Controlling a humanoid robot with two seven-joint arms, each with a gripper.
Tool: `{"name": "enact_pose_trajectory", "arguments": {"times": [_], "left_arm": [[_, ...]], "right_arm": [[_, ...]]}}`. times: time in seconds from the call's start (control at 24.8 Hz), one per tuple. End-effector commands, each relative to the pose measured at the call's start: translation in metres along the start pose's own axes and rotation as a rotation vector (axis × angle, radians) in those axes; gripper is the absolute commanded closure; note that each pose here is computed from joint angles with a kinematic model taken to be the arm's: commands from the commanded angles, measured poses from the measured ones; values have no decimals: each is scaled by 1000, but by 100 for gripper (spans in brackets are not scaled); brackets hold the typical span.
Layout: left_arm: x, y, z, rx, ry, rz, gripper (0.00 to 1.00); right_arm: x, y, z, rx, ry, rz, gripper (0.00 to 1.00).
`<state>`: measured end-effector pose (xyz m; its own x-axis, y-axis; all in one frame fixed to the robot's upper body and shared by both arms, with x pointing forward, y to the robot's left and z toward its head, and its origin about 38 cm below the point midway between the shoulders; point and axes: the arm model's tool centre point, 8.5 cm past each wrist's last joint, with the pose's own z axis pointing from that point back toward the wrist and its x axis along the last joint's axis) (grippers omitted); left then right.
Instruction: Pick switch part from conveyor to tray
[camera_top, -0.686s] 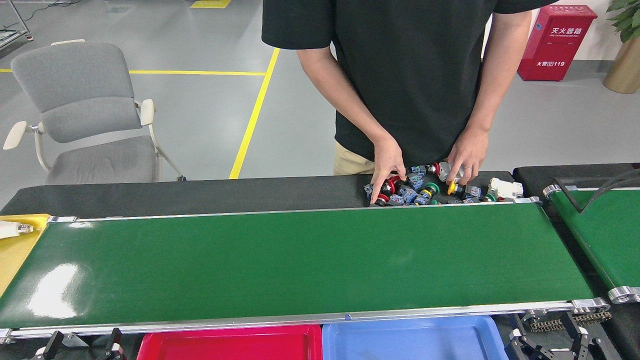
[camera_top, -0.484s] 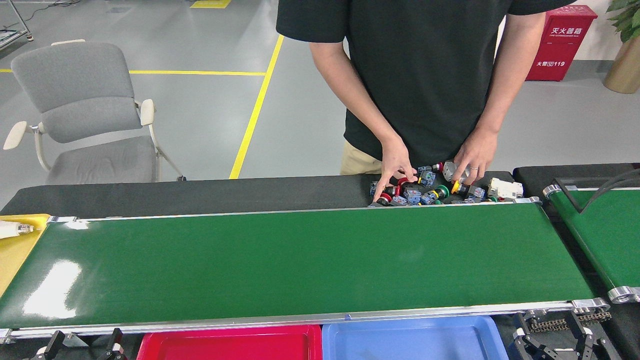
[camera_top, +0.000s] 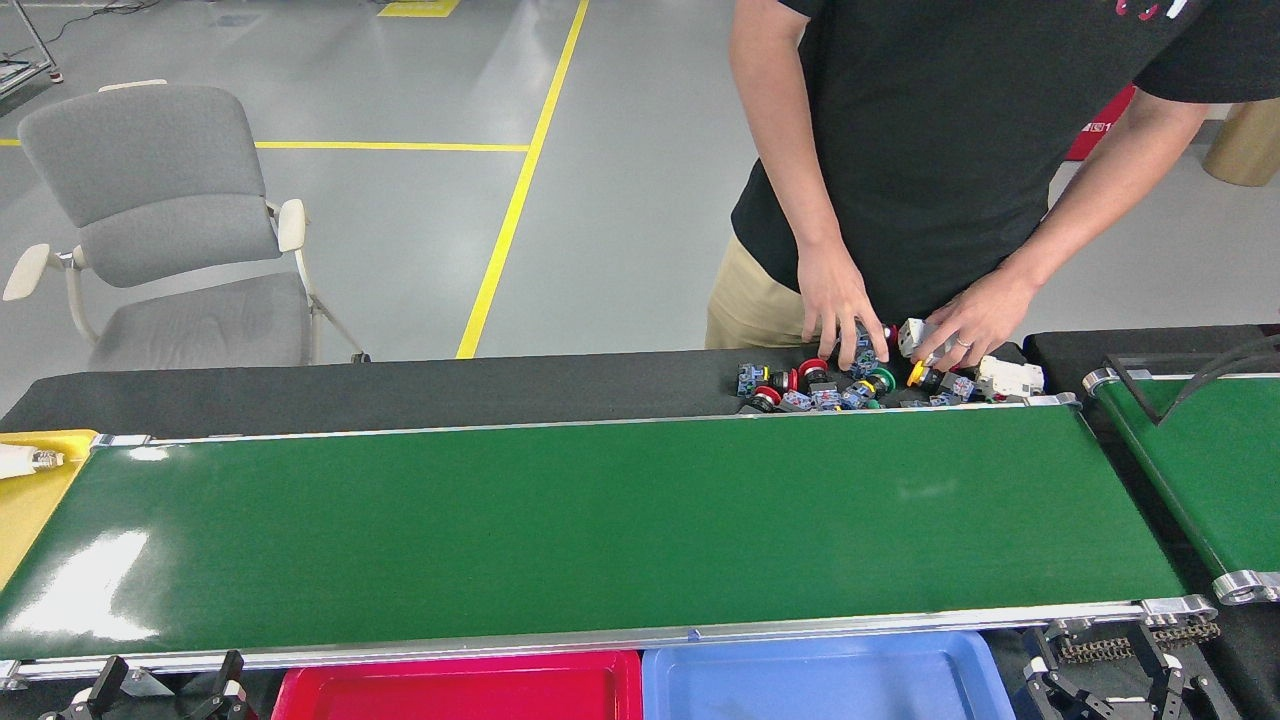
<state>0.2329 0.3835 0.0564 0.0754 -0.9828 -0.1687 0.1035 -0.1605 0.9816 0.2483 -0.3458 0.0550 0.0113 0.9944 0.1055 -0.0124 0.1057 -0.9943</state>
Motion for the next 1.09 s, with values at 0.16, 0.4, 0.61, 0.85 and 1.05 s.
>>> {"name": "enact_pose_trajectory", "arguments": {"times": [0.16,0.4,0.61,0.85,1.05], "left_arm": [[-6,10,-5,33,13,-9,0],[-8,15,-9,48,17,-12,0],[-8,16,-10,51,15,-13,0],[-7,14,-10,46,8,-13,0],[-8,18,-14,61,14,-13,0]], "right_arm": [[-1,-8,-3,-26,-14,10,2],[-2,-9,-3,-28,-15,13,2],[1,-7,-1,-24,-25,8,2],[2,-7,-2,-20,-29,7,2],[3,-8,-4,-26,-29,5,2]]}}
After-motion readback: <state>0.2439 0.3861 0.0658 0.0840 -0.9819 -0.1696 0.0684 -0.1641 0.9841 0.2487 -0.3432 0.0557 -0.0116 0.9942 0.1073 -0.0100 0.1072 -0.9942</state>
